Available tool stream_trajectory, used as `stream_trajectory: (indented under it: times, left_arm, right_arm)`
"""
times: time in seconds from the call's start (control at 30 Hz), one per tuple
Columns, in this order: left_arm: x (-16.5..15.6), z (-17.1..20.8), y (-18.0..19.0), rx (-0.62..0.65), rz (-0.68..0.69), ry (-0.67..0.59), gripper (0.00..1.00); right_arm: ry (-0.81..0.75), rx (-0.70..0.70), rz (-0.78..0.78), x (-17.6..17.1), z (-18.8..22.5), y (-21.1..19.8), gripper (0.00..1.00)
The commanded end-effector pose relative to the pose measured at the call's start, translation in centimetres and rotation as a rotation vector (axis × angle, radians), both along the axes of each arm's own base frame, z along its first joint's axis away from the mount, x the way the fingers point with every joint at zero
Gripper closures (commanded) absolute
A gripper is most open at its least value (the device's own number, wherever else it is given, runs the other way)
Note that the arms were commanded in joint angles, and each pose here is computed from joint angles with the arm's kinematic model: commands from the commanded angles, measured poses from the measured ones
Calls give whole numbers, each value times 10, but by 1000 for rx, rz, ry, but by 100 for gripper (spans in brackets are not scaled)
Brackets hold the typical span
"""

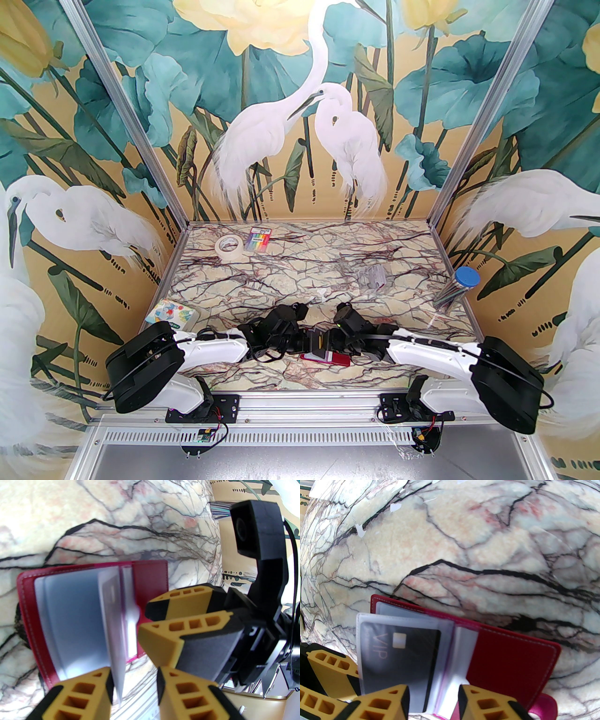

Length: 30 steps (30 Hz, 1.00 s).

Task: Put the credit cards into the card holder

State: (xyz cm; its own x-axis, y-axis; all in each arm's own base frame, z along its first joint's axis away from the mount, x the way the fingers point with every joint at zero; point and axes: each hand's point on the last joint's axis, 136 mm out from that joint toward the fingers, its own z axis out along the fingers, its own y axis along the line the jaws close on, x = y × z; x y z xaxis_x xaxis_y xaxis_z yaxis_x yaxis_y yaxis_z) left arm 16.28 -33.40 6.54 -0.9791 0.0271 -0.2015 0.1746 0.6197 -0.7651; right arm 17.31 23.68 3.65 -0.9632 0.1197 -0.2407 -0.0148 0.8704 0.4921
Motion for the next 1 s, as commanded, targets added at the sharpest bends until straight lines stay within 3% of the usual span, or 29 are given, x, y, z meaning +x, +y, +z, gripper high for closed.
stream_trajectory:
  times: [0.0,0.57,0.97]
  left_arm:
    - [0,11,-18,-36,-33,-20,64]
    - [-5,20,-45,-78,-87,-28,63]
    - [-6,16,-56,-82,-106,-14,64]
  right_arm:
    - [-12,-9,-35,1,0,-9,56]
    - [-42,111,-160,7,17,-37,50]
    - [-34,100,-207,8,16,-56,50]
